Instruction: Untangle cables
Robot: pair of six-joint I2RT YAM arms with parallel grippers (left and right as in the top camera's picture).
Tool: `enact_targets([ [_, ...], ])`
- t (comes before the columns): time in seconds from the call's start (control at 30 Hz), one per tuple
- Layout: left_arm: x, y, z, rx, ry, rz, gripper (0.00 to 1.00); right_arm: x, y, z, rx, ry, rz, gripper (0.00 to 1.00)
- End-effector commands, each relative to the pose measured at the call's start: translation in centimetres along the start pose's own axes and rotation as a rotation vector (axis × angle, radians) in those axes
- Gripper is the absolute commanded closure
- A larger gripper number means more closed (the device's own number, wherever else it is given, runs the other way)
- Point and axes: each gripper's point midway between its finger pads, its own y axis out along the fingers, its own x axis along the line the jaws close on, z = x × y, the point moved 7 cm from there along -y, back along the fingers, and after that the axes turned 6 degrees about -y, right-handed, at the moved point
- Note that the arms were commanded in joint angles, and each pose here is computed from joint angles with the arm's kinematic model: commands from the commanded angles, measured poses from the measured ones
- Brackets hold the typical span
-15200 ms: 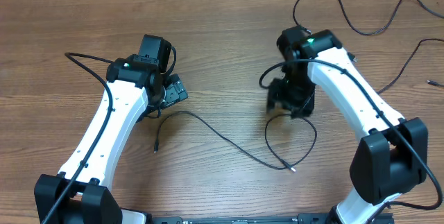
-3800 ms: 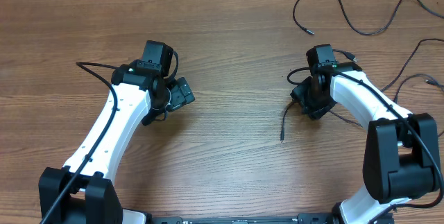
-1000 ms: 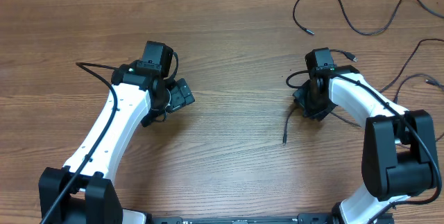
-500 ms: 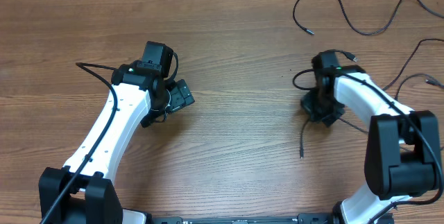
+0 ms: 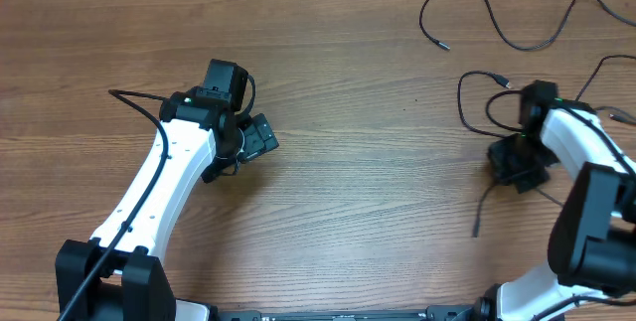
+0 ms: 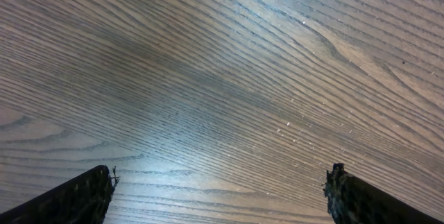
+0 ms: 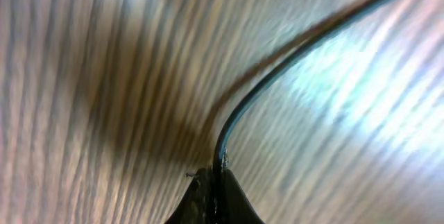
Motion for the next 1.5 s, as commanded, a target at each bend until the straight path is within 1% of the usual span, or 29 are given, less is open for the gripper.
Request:
enact_targets([
  [0.0, 0.0, 0.3, 0.1, 0.010, -0.005, -0.010, 0.00, -1.3, -1.6, -1.2, -0.057, 0.018, -0.035, 0.96],
  [0.2, 0.0, 0.3, 0.1, 0.008, -0.005, -0.008, 0.00, -2.8, -2.5, -1.9, -0.064, 0.048, -0.050, 0.96],
  [0.43, 0.0, 0.3, 0.0, 0.007, -0.005, -0.006, 0.01, -3.3, -2.4, -1.0, -0.009, 0.044, -0.024, 0.96],
  [0.7, 0.0, 0.3, 0.1, 0.009, -0.005, -0.009, 0.00, -3.6, -2.4, -0.7, 0.008, 0.042, -0.003, 0.96],
  [0.87, -0.1, 0.3, -0.1, 0.001, -0.005, 0.000, 0.00, -3.5, -2.4, -0.5, 0.026, -0.037, -0.018, 0.96],
  [0.9, -0.2, 0.3, -0.1, -0.001, -0.005, 0.002, 0.01, -3.6, -2.4, -0.5, 0.028, -0.037, -0.017, 0.89],
  [0.97, -0.2, 0.3, -0.2, -0.004, -0.005, 0.005, 0.00, -3.6, -2.4, -0.5, 0.029, -0.037, -0.017, 0.66],
  [1.0, -0.3, 0.3, -0.2, -0.005, -0.005, 0.007, 0.00, -3.5, -2.4, -0.5, 0.028, -0.037, -0.017, 0.57],
  [1.03, -0.3, 0.3, -0.2, -0.005, -0.005, 0.007, 0.01, -3.5, -2.4, -0.5, 0.028, -0.037, -0.017, 0.53],
  [1.1, -0.3, 0.3, -0.2, -0.004, -0.005, 0.006, 0.01, -3.5, -2.4, -0.5, 0.026, -0.036, -0.023, 0.41],
  [1.13, -0.2, 0.3, -0.1, -0.004, -0.005, 0.005, 0.01, -3.4, -2.4, -0.6, 0.024, -0.036, -0.025, 0.39],
  [1.3, -0.2, 0.3, -0.1, -0.002, -0.005, 0.003, 0.00, -3.1, -2.9, -1.1, 0.005, -0.032, -0.042, 0.39],
  [1.47, -0.2, 0.3, -0.1, -0.001, -0.004, 0.001, 0.00, -2.5, -6.6, -3.5, -0.062, -0.023, -0.099, 0.36],
])
